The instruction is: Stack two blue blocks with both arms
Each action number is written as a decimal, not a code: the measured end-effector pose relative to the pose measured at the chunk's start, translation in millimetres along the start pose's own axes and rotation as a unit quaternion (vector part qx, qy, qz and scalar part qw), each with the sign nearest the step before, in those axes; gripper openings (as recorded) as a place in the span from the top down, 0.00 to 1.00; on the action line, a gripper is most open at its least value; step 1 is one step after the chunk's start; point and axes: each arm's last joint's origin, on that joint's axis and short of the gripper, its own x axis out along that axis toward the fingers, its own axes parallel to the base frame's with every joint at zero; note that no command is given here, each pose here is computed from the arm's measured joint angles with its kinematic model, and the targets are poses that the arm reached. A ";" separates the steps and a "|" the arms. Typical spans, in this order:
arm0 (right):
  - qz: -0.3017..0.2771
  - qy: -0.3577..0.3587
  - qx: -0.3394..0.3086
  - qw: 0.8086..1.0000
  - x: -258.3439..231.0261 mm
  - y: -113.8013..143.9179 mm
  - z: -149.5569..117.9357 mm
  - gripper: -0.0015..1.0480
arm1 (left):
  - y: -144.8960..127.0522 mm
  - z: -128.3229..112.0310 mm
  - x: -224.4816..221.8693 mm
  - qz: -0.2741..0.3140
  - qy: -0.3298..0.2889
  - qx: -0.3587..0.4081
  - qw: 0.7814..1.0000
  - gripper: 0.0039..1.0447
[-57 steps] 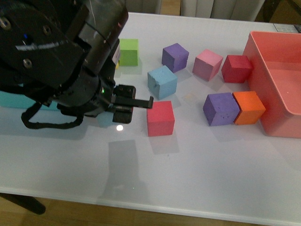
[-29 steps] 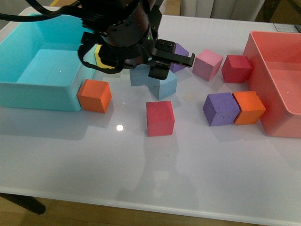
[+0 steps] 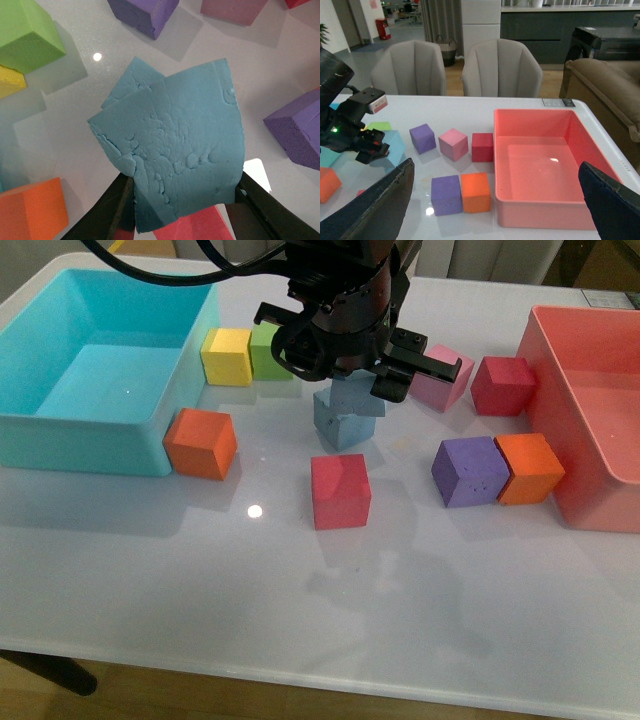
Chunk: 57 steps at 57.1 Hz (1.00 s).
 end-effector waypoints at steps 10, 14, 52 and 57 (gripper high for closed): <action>0.000 0.000 0.000 1.000 0.0 0.0 0.0 0.09 | -0.7 4.4 10.9 0.002 0.002 0.010 1.000 0.62; 0.000 0.000 0.000 1.000 0.0 0.0 0.0 0.09 | 0.1 3.7 15.3 0.004 0.006 0.011 1.000 0.62; 0.000 0.000 0.000 1.000 0.0 0.0 0.0 0.09 | 12.8 5.4 39.6 0.028 0.022 0.005 0.999 0.62; 0.000 0.000 0.000 1.000 0.0 0.0 0.0 0.09 | 12.5 4.8 40.8 0.025 0.023 0.005 0.999 0.62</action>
